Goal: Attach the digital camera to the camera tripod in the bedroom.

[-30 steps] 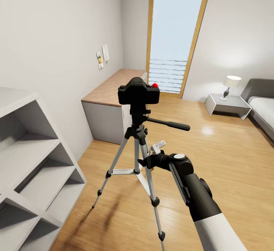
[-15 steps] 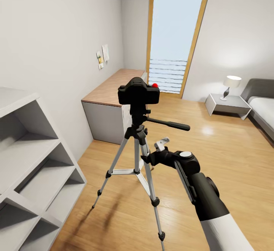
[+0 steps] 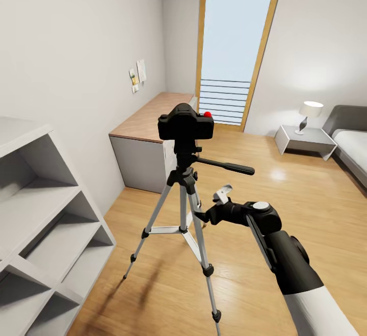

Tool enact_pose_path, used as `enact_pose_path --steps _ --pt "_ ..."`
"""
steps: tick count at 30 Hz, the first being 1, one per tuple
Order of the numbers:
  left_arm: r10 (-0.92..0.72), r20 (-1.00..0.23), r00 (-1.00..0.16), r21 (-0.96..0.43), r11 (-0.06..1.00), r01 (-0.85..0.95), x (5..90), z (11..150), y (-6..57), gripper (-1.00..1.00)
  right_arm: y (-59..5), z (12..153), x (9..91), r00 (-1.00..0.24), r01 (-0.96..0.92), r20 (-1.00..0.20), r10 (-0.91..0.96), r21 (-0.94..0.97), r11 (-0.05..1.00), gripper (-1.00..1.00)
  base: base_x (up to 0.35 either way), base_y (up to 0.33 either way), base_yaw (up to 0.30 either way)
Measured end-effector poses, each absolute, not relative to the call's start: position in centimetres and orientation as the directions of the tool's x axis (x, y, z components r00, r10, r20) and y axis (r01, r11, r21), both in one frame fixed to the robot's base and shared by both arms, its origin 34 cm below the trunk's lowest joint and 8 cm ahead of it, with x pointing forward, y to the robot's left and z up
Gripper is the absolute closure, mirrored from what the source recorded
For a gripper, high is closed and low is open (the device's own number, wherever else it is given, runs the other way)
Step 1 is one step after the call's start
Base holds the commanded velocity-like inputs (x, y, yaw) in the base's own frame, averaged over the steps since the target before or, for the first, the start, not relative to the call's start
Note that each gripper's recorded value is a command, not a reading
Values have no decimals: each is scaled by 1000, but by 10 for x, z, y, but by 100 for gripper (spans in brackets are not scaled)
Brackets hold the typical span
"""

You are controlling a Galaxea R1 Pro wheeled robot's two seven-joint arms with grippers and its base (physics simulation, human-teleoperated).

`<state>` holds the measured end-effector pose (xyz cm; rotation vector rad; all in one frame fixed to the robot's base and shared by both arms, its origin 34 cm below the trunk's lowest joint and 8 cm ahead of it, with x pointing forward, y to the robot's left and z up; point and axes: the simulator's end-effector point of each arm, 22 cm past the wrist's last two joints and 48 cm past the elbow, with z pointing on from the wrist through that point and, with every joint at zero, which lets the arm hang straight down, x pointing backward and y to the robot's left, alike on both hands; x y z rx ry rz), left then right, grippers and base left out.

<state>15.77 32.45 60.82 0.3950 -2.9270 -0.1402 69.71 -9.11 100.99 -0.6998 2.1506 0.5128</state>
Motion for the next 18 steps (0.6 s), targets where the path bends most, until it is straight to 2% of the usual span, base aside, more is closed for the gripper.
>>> enact_pose_path --steps 18 --pt "-271 170 -947 116 960 -254 158 608 323 -100 -117 999 659 -537 -745 -747 -393 200 636 -100 0 0 0"
